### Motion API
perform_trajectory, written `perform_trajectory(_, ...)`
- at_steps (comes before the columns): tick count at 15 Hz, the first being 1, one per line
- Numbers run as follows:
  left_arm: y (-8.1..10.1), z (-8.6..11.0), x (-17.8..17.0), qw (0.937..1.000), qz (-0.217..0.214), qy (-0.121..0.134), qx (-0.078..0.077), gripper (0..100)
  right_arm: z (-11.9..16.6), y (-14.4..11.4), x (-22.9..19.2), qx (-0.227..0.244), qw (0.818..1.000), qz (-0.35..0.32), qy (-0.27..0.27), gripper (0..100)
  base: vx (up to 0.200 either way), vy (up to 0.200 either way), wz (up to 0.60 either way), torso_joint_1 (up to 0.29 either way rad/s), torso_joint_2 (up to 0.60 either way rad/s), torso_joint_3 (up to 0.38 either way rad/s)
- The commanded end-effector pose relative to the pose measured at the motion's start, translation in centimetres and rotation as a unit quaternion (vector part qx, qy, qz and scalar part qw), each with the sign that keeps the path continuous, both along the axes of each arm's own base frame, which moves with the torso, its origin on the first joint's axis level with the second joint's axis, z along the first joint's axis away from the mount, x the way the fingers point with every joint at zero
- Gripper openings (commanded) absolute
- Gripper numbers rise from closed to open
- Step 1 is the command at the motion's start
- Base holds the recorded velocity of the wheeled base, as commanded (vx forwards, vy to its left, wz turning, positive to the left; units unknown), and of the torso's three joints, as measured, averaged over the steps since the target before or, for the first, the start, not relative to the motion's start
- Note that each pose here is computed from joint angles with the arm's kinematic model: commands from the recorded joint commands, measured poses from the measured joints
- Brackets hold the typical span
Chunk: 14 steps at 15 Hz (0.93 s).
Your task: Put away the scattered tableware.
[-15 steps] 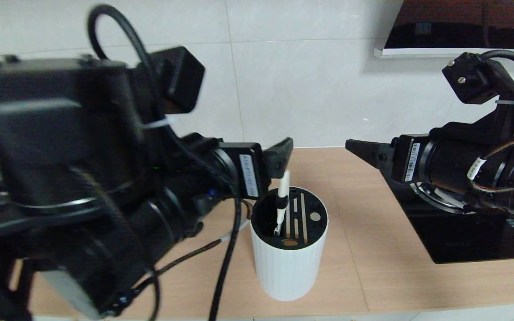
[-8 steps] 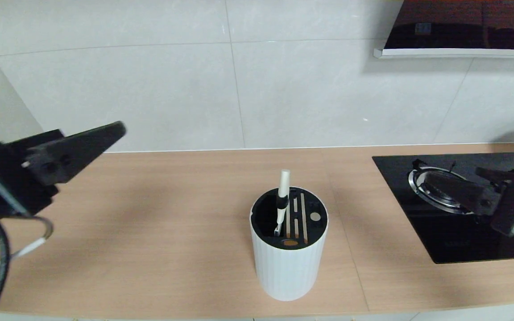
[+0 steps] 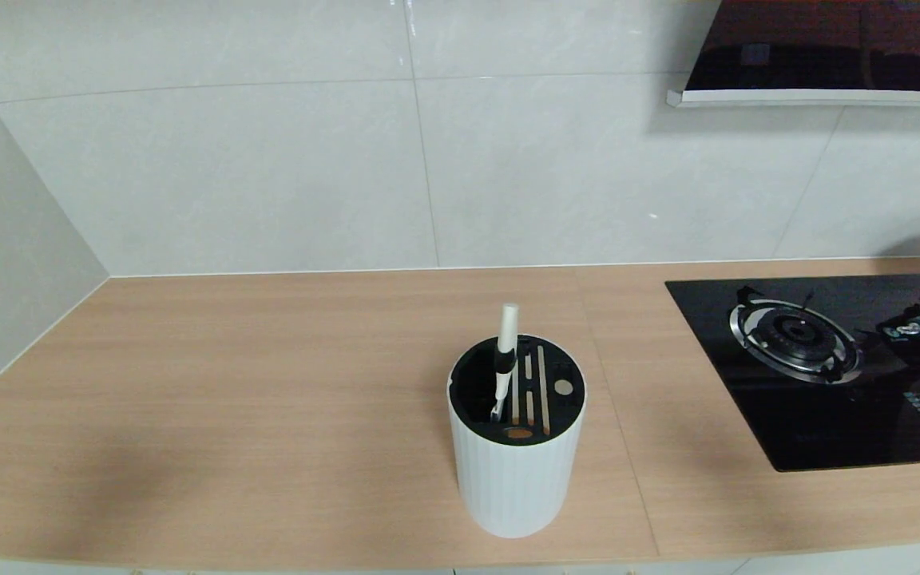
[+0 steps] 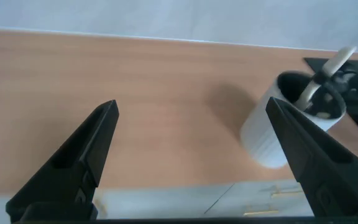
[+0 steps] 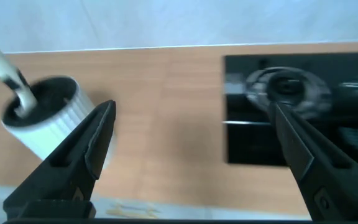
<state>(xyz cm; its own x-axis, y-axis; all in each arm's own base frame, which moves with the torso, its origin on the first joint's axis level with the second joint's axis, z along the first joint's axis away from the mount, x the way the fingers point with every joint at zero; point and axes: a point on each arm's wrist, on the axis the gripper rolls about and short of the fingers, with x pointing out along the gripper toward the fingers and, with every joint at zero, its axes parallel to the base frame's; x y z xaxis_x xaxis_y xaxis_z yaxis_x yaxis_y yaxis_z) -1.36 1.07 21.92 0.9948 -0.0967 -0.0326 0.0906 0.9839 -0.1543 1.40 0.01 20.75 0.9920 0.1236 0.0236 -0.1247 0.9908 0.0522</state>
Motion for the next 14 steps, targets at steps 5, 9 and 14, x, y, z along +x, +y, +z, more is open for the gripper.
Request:
perform_trajectory(5, 0.3, -2.3, -6.3, 0.9870, 0.111, -0.115, -0.015, 100, -0.4, -0.7, -7.9, -0.006, 0.983, -0.141, -0.117, 100, 0.000, 0.000, 0.00, 0.000, 0.00, 0.000)
perform_trajectory(9, -0.7, -4.0, -6.8, 0.9797, 0.158, -0.123, 0.002, 100, -3.7, -0.5, -9.3, -0.009, 0.981, -0.165, -0.106, 100, 0.000, 0.000, 0.00, 0.000, 0.00, 0.000)
perform_trajectory(14, -0.7, -9.8, -3.3, 0.9873, 0.152, -0.043, 0.018, 100, -9.0, -0.5, -5.9, -0.007, 0.985, -0.170, -0.007, 100, 0.000, 0.000, 0.00, 0.000, 0.00, 0.000)
